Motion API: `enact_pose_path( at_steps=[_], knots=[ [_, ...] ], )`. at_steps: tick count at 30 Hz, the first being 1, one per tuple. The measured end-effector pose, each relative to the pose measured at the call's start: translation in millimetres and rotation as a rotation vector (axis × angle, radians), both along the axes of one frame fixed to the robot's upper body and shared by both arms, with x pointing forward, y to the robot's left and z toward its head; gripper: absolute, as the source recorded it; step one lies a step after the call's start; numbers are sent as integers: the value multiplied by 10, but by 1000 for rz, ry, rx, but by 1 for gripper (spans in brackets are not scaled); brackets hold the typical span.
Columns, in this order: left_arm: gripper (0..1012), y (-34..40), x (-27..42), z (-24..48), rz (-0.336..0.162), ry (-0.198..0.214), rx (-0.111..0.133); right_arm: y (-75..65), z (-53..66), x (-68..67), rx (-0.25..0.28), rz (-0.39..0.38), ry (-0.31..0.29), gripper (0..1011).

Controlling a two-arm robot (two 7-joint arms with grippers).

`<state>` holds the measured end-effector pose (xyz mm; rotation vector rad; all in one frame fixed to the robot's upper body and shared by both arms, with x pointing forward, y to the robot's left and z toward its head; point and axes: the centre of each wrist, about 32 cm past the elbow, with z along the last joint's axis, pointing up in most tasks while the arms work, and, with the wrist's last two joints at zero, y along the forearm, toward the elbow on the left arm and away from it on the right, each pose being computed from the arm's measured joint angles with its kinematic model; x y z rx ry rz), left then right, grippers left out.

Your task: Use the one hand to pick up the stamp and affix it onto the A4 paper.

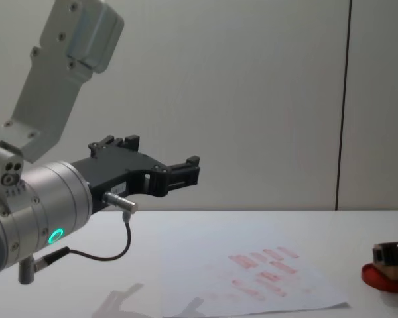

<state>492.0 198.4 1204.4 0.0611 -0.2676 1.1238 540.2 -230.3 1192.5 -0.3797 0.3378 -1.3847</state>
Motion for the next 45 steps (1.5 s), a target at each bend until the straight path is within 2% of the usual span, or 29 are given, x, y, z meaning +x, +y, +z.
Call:
enact_pose_path(
  at_steps=[10, 22, 32, 40, 45],
  knots=[
    [993, 0, 0, 0, 0, 0, 0, -45, -59, 1, 20, -21, 19, 219],
    [993, 0, 0, 0, 0, 0, 0, -85, -155, 72, 41, -25, 48, 219],
    [993, 0, 0, 0, 0, 0, 0, -77, -162, 104, 41, -14, 44, 219],
    [993, 0, 0, 0, 0, 0, 0, 7, -11, 84, 33, 19, -3, 219],
    [993, 0, 0, 0, 0, 0, 0, 77, 193, 63, 30, 47, -66, 219]
  ],
)
